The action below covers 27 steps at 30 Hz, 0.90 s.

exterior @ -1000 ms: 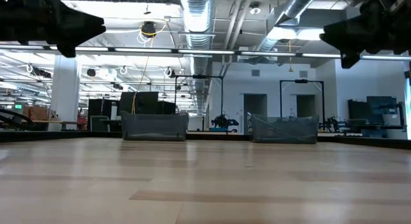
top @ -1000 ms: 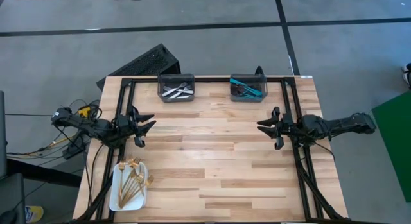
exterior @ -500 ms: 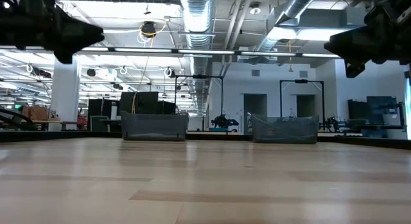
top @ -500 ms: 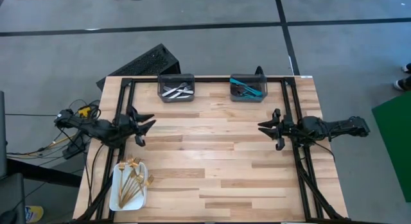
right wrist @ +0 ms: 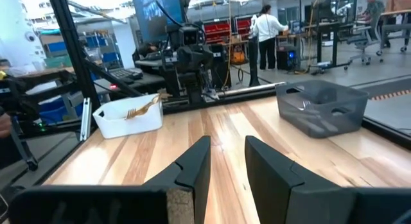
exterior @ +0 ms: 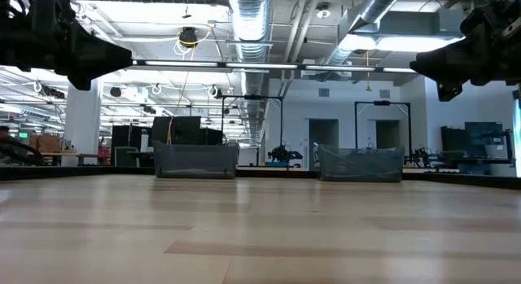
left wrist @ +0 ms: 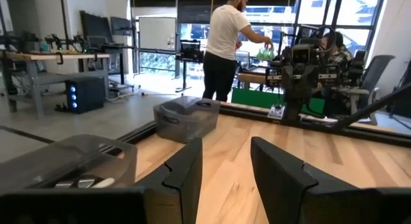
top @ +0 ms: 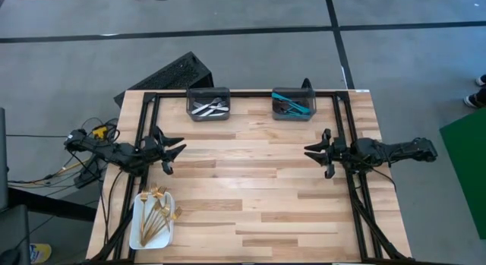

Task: Sort silverware by color (type)
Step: Return to Home Position

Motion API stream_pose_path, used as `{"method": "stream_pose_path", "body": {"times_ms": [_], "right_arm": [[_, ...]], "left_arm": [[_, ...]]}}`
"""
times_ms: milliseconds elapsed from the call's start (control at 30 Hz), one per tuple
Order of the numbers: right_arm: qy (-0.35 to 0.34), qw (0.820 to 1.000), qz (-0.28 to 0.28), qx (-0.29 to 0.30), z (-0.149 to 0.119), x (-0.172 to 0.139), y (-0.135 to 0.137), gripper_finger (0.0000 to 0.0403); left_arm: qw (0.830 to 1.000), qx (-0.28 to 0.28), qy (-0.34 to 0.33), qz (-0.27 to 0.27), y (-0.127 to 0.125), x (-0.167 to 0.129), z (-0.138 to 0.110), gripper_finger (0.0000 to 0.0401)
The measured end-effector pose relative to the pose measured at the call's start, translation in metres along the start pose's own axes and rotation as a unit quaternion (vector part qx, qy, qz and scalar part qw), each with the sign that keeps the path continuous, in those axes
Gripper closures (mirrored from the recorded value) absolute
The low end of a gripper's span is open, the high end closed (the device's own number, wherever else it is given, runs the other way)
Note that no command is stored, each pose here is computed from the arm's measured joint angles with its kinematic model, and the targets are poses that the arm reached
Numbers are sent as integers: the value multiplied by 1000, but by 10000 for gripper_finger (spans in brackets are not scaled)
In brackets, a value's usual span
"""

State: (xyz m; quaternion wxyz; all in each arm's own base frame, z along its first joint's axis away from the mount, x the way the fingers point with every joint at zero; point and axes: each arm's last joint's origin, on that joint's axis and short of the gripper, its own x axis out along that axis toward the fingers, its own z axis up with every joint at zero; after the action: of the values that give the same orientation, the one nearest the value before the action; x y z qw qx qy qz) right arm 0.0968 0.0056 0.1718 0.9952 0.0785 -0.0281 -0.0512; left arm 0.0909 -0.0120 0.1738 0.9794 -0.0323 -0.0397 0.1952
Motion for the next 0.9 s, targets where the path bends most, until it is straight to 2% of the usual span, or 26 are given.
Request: {"method": "stream_pose_path", "body": {"times_ms": [900], "right_arm": [[5, 1000, -2, -1, -1, 0, 0, 282]], "left_arm": [[1000, 8, 0, 3, 0, 0, -1, 280]]}}
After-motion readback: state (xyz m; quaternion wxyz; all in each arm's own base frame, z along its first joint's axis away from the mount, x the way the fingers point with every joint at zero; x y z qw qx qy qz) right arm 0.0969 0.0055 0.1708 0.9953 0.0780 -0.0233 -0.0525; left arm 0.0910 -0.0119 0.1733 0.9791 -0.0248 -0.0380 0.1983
